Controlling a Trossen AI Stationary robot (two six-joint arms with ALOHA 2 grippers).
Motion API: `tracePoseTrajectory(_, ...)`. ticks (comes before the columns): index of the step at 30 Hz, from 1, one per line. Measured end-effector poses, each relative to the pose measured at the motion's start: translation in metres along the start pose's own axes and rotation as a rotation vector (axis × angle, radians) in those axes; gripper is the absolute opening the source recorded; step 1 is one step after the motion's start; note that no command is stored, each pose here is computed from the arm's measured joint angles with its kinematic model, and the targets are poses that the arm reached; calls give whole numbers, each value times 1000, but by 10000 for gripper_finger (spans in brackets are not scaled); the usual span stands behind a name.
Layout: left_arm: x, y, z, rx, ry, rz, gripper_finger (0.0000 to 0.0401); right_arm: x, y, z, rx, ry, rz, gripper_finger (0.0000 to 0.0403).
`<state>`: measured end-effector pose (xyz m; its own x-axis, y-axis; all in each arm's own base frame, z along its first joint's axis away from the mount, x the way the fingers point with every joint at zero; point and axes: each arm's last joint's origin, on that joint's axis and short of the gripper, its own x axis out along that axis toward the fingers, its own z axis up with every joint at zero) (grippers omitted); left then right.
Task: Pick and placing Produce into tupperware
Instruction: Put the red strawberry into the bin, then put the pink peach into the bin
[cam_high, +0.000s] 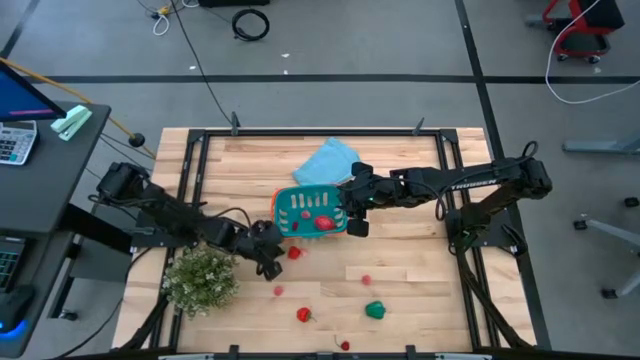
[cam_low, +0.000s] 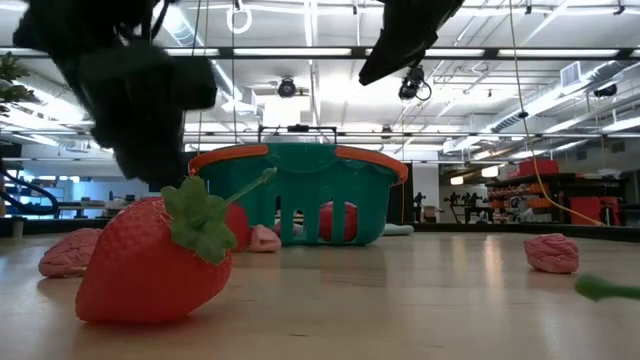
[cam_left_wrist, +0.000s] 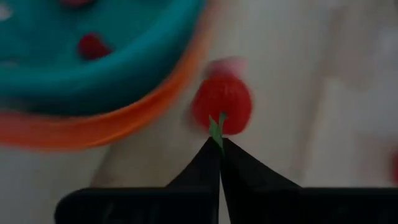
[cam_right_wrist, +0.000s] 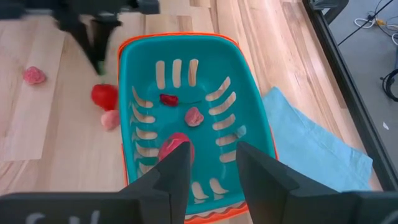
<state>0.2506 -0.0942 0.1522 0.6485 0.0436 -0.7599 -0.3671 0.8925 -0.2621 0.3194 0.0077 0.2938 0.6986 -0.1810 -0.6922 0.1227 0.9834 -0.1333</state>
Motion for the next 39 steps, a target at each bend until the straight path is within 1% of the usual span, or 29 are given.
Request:
tracePoseTrajectory(4,-15,-25,12,39,-18,-57,7,0,0,0,0,0,0,138)
tracePoseTrajectory(7,-31,-43,26,133,-42,-59,5,0,0,0,-2,-1,0,138)
tracePoseTrajectory(9,-43,-50,38,204,-69,2,6,0,0,0,-11,-2,-1,138)
tracePoseTrajectory(12,-57,-48,56,291,-82,175,6,0,-1,0,-20,-3,-19,138)
tracePoseTrajectory(14,-63,-41,68,316,-77,275,5,0,-1,0,-17,-2,-30,138)
tracePoseTrajectory(16,-64,-30,78,330,-57,348,5,0,-1,0,-8,-1,-36,138)
tracePoseTrajectory(19,-59,-12,91,362,-35,400,10,0,-1,0,-1,-1,-41,138)
tracePoseTrajectory(23,-45,12,102,364,33,387,12,0,-1,0,-1,-1,-42,138)
tracePoseTrajectory(27,-39,29,108,306,70,356,22,0,-1,0,-1,3,-42,138)
tracePoseTrajectory(29,-38,34,109,290,92,339,39,0,-1,0,-1,4,-41,138)
tracePoseTrajectory(32,-38,35,110,279,90,322,73,0,-1,-1,-1,4,-41,138)
tracePoseTrajectory(37,-38,31,109,290,87,311,131,0,-1,-1,-1,5,-42,138)
tracePoseTrajectory(39,-38,26,107,299,86,282,150,0,-1,0,-1,4,-42,138)
